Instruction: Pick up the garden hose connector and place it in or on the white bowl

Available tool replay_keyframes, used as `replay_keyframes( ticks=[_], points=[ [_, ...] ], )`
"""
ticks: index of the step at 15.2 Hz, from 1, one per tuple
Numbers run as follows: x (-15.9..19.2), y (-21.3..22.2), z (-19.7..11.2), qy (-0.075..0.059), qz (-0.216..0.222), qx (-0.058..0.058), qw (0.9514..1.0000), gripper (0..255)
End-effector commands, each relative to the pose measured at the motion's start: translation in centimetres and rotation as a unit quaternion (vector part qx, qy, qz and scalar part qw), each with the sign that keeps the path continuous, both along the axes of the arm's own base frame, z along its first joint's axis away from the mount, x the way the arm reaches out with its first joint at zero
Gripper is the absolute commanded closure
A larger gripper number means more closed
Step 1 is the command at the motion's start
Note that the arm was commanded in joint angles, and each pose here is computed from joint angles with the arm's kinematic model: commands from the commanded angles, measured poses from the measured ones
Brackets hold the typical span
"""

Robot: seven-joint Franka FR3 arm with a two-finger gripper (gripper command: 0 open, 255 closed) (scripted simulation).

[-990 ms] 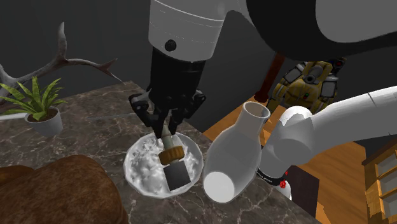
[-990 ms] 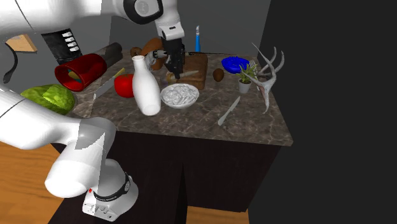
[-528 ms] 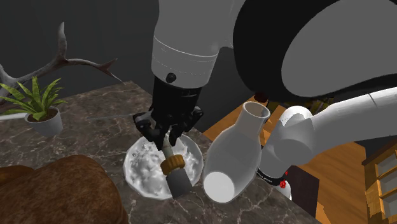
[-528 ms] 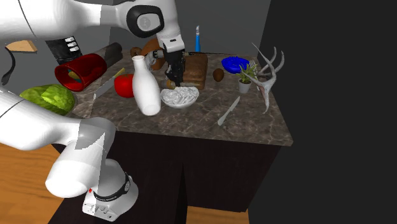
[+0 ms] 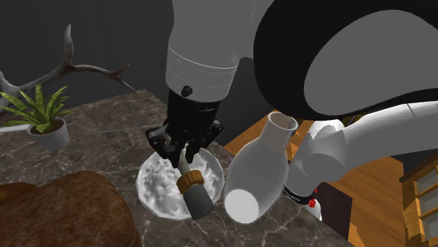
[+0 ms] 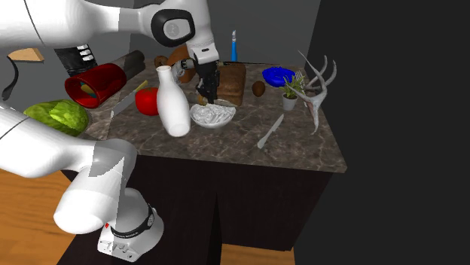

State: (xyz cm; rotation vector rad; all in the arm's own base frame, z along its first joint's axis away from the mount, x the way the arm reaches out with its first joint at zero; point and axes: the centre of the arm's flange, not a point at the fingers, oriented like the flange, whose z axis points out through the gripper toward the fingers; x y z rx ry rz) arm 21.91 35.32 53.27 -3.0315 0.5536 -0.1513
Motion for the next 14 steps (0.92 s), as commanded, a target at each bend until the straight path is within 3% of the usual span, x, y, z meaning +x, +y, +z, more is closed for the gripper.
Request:
replay_keyframes(
  ticks=[1, 6, 10, 14],
  points=[
    [0.0, 0.0, 0.0, 0.0, 0.0, 0.0, 1.0, 0],
    [0.0, 0.0, 0.0, 0.0, 0.0, 0.0, 1.0, 0],
    [-0.5, -0.2, 4.9, 0.0, 0.0, 0.0, 1.0, 0],
    [-0.5, -0.2, 4.9, 0.0, 0.0, 0.0, 1.0, 0]
  ],
)
